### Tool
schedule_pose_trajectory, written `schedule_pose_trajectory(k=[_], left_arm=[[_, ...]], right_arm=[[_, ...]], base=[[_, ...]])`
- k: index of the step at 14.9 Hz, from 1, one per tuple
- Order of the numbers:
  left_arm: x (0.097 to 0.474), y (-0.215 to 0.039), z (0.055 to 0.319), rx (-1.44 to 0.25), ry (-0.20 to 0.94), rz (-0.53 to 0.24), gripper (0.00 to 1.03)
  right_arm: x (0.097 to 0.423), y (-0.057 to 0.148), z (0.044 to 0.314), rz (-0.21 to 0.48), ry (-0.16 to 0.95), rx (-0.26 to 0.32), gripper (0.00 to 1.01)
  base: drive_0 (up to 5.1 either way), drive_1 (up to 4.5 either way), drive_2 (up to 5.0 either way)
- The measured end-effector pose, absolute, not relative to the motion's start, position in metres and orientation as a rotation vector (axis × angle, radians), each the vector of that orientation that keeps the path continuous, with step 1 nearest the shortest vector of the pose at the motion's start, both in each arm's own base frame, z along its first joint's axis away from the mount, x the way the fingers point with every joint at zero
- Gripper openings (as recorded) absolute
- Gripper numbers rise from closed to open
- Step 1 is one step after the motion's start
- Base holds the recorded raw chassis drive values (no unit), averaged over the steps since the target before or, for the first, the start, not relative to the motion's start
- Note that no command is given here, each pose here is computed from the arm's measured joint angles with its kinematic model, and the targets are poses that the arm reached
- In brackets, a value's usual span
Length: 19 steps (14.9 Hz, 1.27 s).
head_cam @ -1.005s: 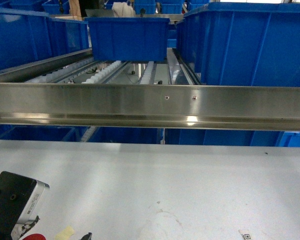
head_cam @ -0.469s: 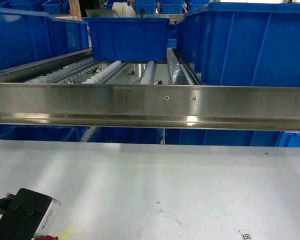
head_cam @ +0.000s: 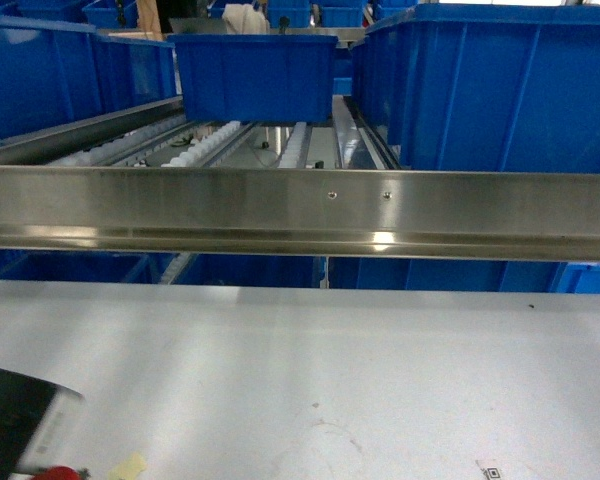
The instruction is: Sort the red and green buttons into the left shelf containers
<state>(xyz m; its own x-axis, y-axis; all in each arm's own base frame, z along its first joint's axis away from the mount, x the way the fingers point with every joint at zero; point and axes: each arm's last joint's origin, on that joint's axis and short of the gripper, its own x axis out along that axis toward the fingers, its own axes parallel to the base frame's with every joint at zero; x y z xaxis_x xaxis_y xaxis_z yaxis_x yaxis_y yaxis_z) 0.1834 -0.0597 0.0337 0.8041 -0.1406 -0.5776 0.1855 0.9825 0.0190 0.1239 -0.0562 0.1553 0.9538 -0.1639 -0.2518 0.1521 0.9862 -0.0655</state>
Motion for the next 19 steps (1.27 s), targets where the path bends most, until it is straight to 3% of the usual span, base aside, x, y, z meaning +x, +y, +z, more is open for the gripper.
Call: schedule_pose_trajectory(k=[6, 12, 14, 19], left_arm=[[0.181, -0.051, 0.058, 0.058, 0.533, -0.131, 0.28], [0.153, -0.056, 0.151, 0.031, 0.227, -0.099, 0.28], [0.139, -0.060, 0.170, 0.010, 0.113, -0.074, 0.28], [0.139, -0.061, 0.171, 0.032, 0.117, -0.072, 0.28]], right_arm=[[0.124, -0.056, 0.155, -0.160, 0.259, -0.046, 0.33], [0.124, -0.056, 0.155, -0.160, 0.259, -0.046, 0.33], [0.124, -0.056, 0.155, -0.160, 0.259, -0.046, 0.33], [0.124, -0.056, 0.155, -0.160, 0.259, -0.046, 0.32]], base=[[0.0, 0.00, 0.0], [0.0, 0.00, 0.0], [0.0, 0.00, 0.0], [0.0, 0.00, 0.0]])
